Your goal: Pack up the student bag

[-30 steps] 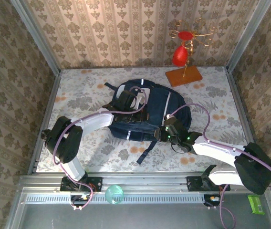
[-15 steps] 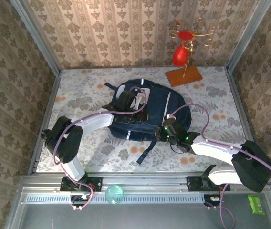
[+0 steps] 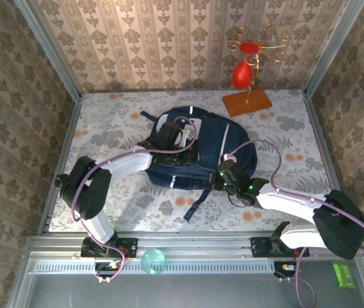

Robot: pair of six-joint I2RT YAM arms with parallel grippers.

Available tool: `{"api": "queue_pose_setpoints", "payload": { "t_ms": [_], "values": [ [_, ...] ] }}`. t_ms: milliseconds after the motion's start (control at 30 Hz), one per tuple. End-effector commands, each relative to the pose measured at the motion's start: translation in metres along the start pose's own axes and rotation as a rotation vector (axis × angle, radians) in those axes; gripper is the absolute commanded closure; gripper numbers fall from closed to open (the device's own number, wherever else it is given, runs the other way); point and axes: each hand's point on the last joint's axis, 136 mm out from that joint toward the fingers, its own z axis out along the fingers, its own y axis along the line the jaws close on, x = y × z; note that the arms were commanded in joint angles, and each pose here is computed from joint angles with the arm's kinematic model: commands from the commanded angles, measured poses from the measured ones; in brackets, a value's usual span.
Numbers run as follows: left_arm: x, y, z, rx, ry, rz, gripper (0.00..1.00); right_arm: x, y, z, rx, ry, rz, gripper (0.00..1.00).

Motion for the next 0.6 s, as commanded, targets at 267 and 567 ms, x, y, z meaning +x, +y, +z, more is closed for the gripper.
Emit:
{"api": "queue_pose_setpoints", "payload": {
  "t_ms": [267,567],
  "values": [
    [-0.002,0.051,-0.027,-0.177,0.004,0.055,1.00,-0.015,-0.069,-0.032,0.261,-0.058,-0.066,1.00],
    [-0.002,0.062,-0.032,-0.188,0.046,0.094,1.00,-0.040,-0.079,-0.039,0.214,-0.039,-0.139,1.00]
  ]
}}
